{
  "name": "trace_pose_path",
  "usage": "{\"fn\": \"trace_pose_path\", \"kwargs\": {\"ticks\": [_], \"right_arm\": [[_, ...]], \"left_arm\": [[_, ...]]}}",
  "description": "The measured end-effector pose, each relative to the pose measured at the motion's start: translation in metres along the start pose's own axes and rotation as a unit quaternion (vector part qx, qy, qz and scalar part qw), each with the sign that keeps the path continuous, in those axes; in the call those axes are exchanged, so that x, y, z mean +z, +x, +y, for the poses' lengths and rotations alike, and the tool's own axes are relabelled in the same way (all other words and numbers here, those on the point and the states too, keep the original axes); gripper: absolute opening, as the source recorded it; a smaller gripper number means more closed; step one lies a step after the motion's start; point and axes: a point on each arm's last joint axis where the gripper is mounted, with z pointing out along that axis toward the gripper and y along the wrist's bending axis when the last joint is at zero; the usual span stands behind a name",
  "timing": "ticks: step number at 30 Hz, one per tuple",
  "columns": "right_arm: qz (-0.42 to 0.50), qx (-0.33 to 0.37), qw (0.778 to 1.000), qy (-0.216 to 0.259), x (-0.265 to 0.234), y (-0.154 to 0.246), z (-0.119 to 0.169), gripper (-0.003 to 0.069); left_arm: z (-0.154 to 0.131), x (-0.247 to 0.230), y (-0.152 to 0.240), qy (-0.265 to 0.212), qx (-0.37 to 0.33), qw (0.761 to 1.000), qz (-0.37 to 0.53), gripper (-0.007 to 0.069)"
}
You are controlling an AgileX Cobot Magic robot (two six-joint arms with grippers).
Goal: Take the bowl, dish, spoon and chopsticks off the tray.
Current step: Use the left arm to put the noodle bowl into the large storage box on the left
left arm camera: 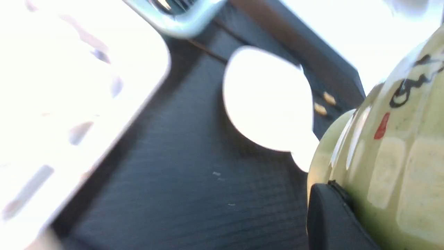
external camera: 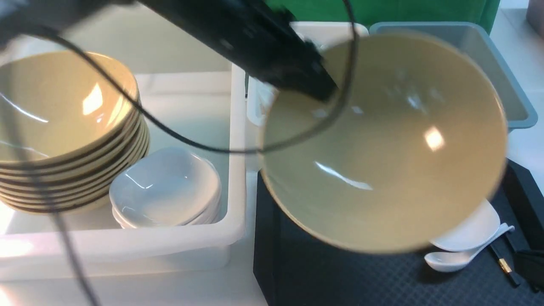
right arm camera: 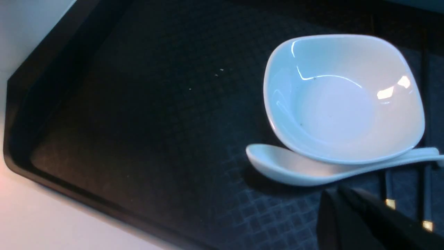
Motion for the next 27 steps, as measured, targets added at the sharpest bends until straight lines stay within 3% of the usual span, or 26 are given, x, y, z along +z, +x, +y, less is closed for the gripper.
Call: {"fn": "trace_pose_path", "kwargs": {"ticks": [2,5,9,10,12,13,15,18,23,24,27], "right_arm": [[0.000,0.000,1.000,0.000,0.000,0.000,0.000,0.0045],[0.000,0.000,1.000,0.000,0.000,0.000,0.000,0.0047],[-0.002,0.000,1.000,0.000,0.000,0.000,0.000,0.0052],[-0.002,0.000,1.000,0.000,0.000,0.000,0.000,0.0053],[-0.002,0.000,1.000,0.000,0.000,0.000,0.000,0.0057],[-0.002,0.000,1.000,0.000,0.000,0.000,0.000,0.0058],[-0.002,0.000,1.000,0.000,0.000,0.000,0.000,0.0059],[-0.002,0.001,1.000,0.000,0.000,0.000,0.000,0.0060],[-0.002,0.001,1.000,0.000,0.000,0.000,0.000,0.0063],[-0.002,0.001,1.000,0.000,0.000,0.000,0.000,0.0063],[-0.002,0.001,1.000,0.000,0.000,0.000,0.000,0.0067]], "left_arm": [[0.003,-0.047,0.000,-0.055,0.003,0.998,-0.034,0.0005],[0.014,-0.128,0.014,-0.180,-0.025,0.980,-0.083,0.0004],[0.040,-0.217,0.051,-0.358,-0.145,0.913,-0.132,0.0005],[0.040,-0.217,0.051,-0.366,-0.152,0.909,-0.133,0.0005],[0.062,-0.247,0.077,-0.422,-0.229,0.865,-0.146,0.0005],[0.063,-0.249,0.079,-0.425,-0.236,0.861,-0.149,0.0005],[0.090,-0.256,0.106,-0.446,-0.298,0.831,-0.148,0.0009],[0.113,-0.247,0.129,-0.450,-0.332,0.818,-0.136,0.0046],[0.134,-0.223,0.156,-0.442,-0.354,0.816,-0.113,0.0212],[0.135,-0.223,0.156,-0.442,-0.354,0.816,-0.112,0.0221],[0.132,-0.220,0.159,-0.434,-0.356,0.821,-0.101,0.0342]]}}
